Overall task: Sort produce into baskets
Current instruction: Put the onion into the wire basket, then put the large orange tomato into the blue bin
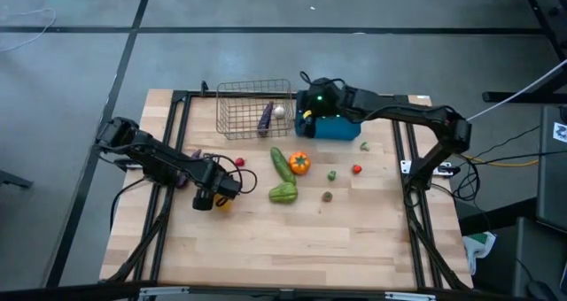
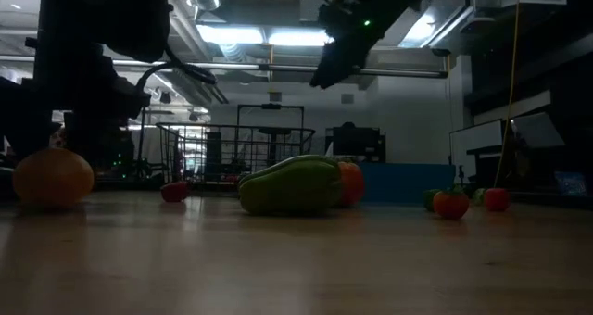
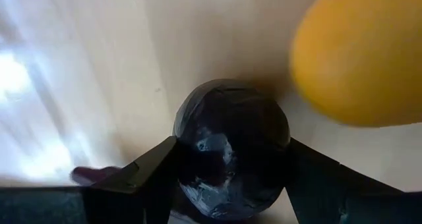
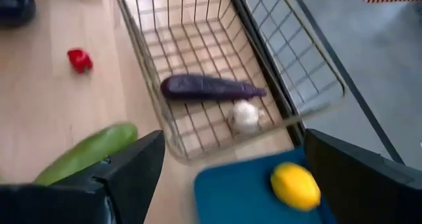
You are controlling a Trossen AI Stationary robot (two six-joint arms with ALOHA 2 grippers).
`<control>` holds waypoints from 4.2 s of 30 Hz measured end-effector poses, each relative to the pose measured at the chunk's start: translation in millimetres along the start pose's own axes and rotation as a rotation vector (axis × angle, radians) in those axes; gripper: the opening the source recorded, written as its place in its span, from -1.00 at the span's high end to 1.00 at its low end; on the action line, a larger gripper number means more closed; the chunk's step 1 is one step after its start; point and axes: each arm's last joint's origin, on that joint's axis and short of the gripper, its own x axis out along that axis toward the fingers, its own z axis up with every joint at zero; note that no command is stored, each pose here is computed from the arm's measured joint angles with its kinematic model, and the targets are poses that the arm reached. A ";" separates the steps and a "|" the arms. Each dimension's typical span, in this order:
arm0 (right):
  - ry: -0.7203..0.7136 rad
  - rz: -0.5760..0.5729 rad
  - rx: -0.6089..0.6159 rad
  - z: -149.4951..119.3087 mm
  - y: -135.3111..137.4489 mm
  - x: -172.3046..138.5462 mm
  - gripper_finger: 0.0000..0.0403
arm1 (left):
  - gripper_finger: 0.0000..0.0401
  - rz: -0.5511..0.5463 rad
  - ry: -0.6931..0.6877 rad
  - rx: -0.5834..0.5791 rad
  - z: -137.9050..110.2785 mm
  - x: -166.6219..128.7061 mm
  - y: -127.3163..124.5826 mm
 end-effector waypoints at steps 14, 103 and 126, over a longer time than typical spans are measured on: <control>0.213 0.049 -0.003 -21.4 0.1 -45.8 -0.78 | -0.17 -0.010 -0.145 -0.130 8.7 -32.8 36.7; 0.318 0.598 -0.216 -29.6 120.3 -5.7 -0.96 | -0.70 0.236 -0.643 -0.747 19.5 -45.6 215.0; 0.253 0.476 -0.362 -28.2 123.8 16.6 -0.95 | -0.70 0.236 -0.641 -0.743 19.4 -45.4 214.8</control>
